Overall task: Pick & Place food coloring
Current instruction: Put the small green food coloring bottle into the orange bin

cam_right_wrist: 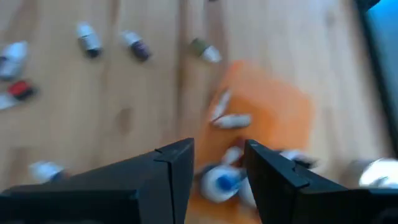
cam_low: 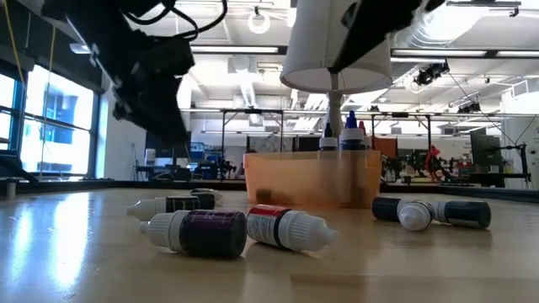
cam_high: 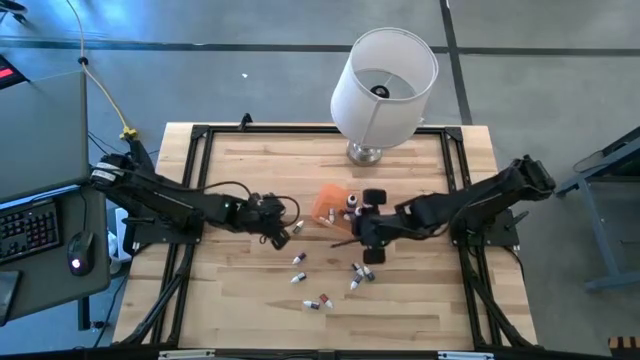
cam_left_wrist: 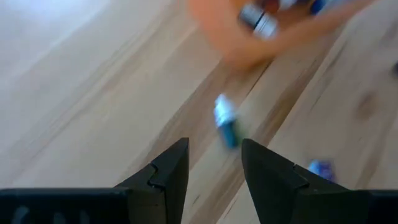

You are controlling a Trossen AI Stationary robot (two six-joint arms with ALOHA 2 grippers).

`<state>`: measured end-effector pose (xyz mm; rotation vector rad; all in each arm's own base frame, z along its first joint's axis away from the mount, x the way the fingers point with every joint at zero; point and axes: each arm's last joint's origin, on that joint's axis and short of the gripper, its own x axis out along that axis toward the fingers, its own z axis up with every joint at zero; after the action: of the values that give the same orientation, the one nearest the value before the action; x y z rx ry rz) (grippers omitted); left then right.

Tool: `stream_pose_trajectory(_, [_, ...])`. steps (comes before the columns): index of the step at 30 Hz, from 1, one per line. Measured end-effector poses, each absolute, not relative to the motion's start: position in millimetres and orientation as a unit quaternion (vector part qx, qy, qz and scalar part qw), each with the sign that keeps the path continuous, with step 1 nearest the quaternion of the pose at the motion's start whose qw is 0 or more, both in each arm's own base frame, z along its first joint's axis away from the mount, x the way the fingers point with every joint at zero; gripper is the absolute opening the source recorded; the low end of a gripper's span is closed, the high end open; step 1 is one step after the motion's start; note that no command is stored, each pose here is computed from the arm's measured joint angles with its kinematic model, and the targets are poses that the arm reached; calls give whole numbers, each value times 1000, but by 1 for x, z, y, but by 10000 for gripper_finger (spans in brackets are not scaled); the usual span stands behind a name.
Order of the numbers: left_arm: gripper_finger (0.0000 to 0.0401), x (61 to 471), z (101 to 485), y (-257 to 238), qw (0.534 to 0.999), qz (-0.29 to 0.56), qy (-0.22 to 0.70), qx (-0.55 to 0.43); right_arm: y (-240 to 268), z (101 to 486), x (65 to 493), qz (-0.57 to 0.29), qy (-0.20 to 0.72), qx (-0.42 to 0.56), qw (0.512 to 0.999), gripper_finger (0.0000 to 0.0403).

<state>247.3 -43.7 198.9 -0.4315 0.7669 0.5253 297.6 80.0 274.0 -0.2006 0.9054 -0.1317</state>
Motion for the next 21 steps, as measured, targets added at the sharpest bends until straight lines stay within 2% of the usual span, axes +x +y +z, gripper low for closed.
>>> stream_pose_trajectory(3, [145, 254, 193, -45, 885, 248, 328, -221, 92, 266, 290, -51, 456, -60, 887, 133])
stream_pose_trajectory(10, [145, 271, 168, -49, 883, 244, 336, -219, 111, 225, 269, -58, 495, 6, 867, 133])
stream_pose_trajectory(16, [145, 278, 144, -49, 873, 273, 354, -194, 116, 200, 256, -49, 513, 11, 857, 133])
stream_pose_trajectory(21, [145, 283, 141, -50, 876, 281, 344, -189, 114, 193, 254, -52, 515, 9, 856, 133])
